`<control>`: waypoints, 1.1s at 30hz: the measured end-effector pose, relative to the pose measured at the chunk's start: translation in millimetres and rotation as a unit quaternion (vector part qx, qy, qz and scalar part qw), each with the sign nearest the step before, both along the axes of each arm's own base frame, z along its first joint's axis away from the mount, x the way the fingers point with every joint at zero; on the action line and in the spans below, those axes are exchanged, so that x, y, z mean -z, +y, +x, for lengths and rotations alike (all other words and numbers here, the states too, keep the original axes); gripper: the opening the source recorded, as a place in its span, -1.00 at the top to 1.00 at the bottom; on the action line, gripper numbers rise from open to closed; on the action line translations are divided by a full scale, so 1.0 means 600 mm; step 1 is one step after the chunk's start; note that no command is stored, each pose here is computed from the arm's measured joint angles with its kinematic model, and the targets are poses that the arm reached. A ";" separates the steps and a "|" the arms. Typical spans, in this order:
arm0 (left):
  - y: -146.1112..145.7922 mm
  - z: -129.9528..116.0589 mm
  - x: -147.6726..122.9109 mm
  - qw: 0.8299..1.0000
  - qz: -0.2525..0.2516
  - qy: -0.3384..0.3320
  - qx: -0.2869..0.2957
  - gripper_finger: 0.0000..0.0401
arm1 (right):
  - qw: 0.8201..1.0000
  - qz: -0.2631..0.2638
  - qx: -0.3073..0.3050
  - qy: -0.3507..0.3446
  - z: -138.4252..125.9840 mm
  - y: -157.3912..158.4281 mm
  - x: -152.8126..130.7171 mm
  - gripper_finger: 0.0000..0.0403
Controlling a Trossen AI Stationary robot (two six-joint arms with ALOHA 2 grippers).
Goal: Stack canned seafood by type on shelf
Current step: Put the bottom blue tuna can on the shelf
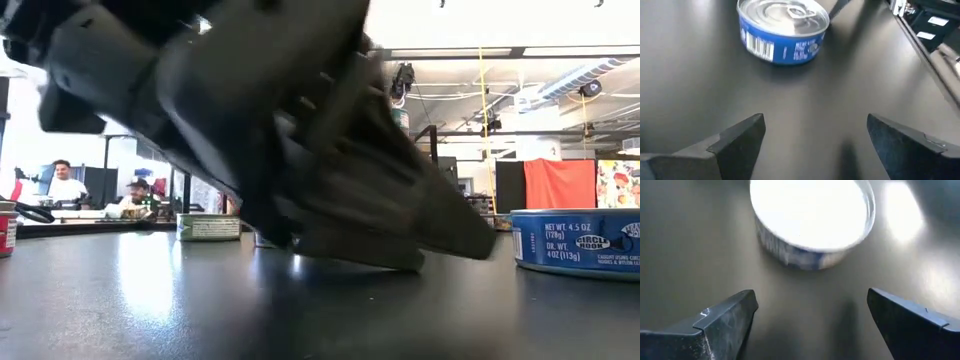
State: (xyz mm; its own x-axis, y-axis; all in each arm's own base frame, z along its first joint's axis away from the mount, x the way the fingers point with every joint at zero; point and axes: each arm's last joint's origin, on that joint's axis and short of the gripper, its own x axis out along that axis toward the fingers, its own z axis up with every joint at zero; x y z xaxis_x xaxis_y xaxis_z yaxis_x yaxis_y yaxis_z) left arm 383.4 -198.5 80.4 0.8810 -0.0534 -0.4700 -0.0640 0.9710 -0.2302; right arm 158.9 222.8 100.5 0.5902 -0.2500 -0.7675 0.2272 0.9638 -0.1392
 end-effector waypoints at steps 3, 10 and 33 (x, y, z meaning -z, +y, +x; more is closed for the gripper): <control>-0.011 0.022 0.009 0.999 0.033 -0.005 0.008 -0.70 | 0.999 -0.032 0.001 -0.033 0.009 -0.006 -0.001 -0.90; -0.018 0.056 0.010 0.994 0.104 0.026 -0.024 -0.70 | 0.998 -0.052 -0.030 -0.034 0.038 -0.026 0.009 -0.90; -0.031 0.092 0.012 0.993 0.107 0.013 -0.043 -0.70 | 0.995 0.040 -0.057 -0.073 0.092 -0.029 0.004 -0.90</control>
